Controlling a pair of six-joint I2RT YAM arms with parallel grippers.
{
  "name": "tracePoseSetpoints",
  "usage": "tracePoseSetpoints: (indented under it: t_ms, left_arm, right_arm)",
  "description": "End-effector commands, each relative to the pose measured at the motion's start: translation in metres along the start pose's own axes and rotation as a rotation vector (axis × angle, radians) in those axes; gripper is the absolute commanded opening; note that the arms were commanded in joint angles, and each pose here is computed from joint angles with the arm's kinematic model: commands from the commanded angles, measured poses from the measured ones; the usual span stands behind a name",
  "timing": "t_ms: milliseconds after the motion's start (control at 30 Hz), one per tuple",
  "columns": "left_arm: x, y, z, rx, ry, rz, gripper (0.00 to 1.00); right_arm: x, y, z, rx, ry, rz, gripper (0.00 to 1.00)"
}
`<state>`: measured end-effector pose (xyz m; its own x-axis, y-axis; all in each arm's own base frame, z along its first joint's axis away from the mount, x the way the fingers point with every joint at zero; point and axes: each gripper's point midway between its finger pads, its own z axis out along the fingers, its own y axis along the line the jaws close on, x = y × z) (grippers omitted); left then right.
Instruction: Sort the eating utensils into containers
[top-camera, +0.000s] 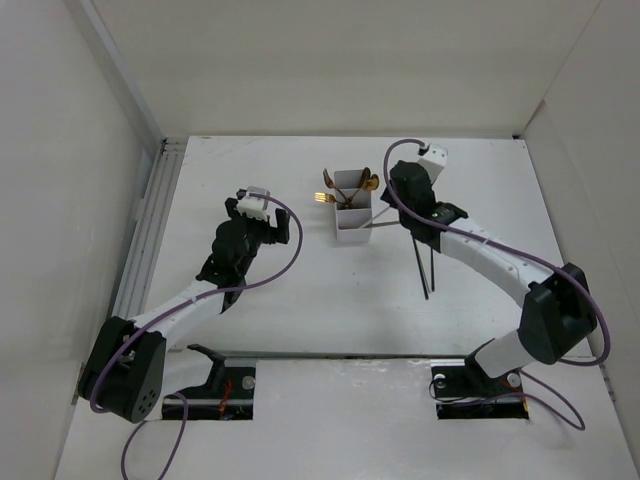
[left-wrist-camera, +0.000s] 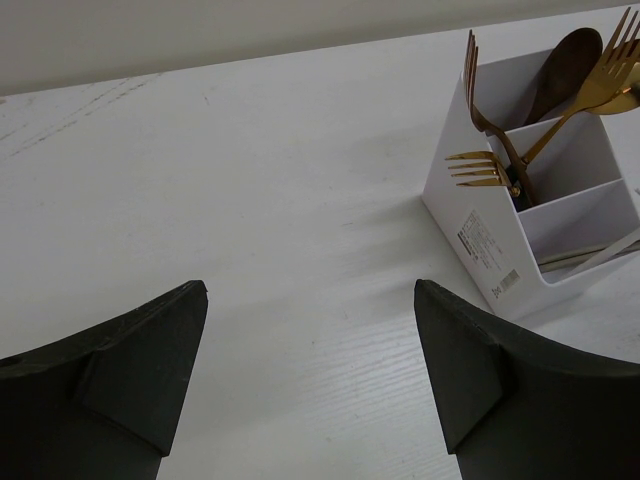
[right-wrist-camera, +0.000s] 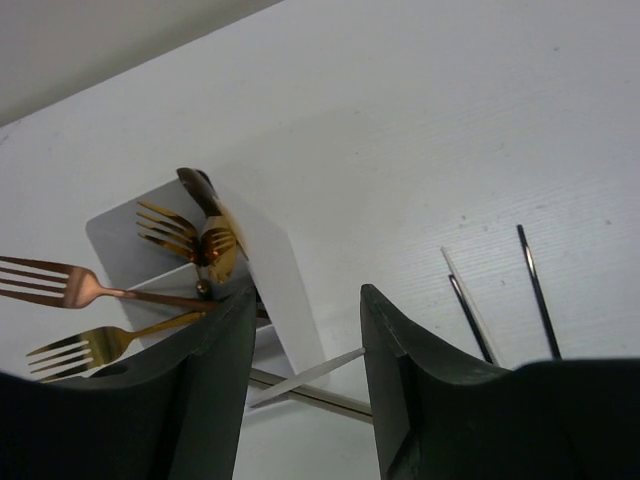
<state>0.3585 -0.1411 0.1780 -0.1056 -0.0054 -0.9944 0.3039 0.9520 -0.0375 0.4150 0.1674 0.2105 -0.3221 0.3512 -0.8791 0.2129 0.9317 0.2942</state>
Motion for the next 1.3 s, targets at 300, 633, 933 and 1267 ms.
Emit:
tracePoseSetpoints:
  t_ms: [300,633,933,1267]
  left_arm:
    - [-0.013,-0.003,-0.004,0.010,-0.050,-0.009,0.82]
    - [-0.009,-0.004,-0.003,0.018,-0.040,-0.008,0.82]
    - [-0.014,-0.005,-0.002,0.019,-0.049,-0.020,0.82]
    - [-0.014,-0.005,-0.002,0.019,-0.049,-0.029,0.82]
  right_arm:
    - [-0.013,-0.027,-0.016,0.141,0.035,0.041,0.51]
    - [-0.050,-0.034,-0.034,0.150,-0.057,0.001,0.61]
    - [-0.136,-0.101,-0.024,0.029,0.039,-0.158,1.00]
    - [0.034,-0.166,0.032,0.046,0.549,-0.194,0.59]
